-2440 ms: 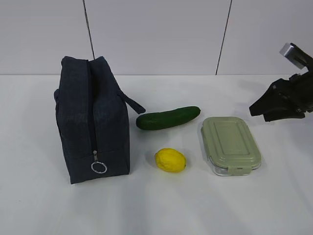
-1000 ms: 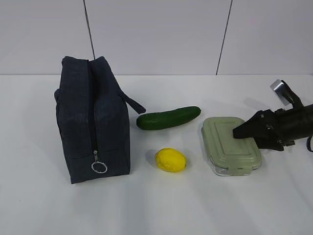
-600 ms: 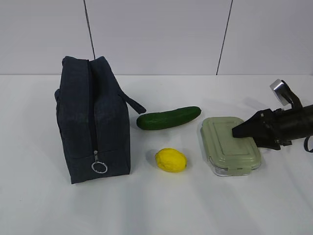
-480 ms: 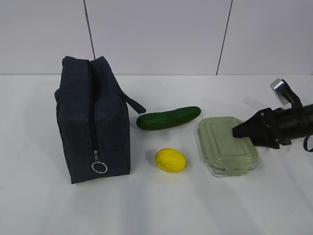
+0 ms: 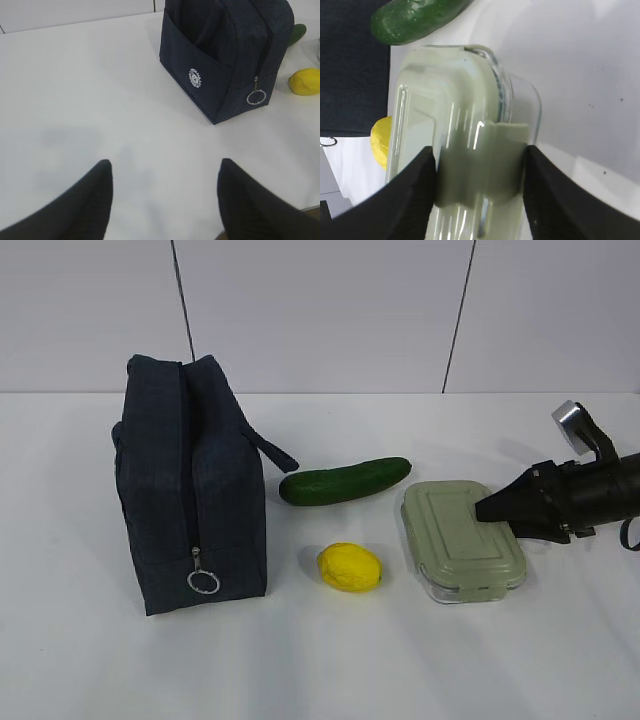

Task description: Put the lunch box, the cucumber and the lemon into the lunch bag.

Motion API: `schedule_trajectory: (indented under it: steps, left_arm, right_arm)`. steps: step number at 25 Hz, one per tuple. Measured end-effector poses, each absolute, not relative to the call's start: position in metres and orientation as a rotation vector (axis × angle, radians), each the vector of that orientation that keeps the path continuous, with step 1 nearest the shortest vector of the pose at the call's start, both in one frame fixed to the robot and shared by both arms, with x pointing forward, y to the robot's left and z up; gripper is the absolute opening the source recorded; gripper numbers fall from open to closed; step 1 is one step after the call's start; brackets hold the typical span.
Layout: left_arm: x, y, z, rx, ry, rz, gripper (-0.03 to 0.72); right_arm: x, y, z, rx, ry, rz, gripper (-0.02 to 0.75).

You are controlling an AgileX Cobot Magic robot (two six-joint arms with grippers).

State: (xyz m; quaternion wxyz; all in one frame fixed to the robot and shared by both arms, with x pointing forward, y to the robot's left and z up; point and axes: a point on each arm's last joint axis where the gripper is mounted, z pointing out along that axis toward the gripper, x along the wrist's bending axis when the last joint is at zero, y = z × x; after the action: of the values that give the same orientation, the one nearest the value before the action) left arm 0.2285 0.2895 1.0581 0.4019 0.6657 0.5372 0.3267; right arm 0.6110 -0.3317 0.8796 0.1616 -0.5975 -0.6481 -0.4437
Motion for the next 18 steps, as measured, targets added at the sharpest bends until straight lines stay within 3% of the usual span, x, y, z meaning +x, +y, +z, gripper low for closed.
schedule_trajectory:
  steps: [18]
  left_arm:
    - [0.2285, 0.2895, 1.0581, 1.683, 1.358, 0.826, 0.465]
  right_arm:
    - [0.6093, -0.3300, 0.8804, -1.668, -1.846, -1.270, 0.401]
